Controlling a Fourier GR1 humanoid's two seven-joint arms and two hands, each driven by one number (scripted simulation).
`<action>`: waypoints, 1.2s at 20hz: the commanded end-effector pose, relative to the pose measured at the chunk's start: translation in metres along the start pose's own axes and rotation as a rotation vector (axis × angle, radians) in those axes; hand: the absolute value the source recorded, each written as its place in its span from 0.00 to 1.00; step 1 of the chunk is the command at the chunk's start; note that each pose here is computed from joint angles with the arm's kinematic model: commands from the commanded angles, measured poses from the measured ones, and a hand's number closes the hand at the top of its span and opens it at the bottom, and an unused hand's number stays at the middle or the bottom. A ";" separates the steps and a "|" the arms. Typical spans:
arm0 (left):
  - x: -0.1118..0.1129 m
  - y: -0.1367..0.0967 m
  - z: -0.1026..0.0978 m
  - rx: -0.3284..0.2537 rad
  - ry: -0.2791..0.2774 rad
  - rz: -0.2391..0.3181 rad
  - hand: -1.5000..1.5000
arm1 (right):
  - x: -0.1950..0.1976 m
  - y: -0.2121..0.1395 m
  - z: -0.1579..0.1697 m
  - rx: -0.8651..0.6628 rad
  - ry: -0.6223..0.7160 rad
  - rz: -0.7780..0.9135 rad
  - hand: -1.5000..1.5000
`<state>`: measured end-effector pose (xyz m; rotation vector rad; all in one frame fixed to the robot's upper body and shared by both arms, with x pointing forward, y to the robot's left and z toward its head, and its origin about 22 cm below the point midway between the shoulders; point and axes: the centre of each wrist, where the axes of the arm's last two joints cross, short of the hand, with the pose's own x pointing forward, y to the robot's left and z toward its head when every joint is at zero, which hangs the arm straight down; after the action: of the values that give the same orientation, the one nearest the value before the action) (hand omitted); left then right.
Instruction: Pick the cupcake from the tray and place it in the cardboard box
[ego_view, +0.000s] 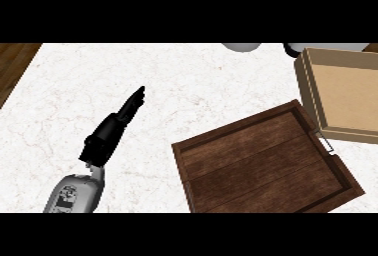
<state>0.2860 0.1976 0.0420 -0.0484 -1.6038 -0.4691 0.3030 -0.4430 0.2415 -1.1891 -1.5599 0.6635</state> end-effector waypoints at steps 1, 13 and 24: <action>0.006 0.009 -0.009 0.006 0.007 -0.001 0.50 | 0.004 0.034 -0.021 0.018 -0.013 0.064 1.00; -0.005 0.008 -0.005 -0.001 -0.006 0.003 0.50 | -0.041 0.109 -0.037 0.174 0.212 -0.120 0.00; 0.005 -0.002 -0.005 -0.008 -0.011 0.003 0.50 | -0.070 0.118 -0.028 -0.048 0.175 -0.491 0.00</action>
<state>0.2881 0.2022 0.0429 -0.0635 -1.6115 -0.4741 0.3726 -0.4645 0.1230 -0.8755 -1.5121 0.3946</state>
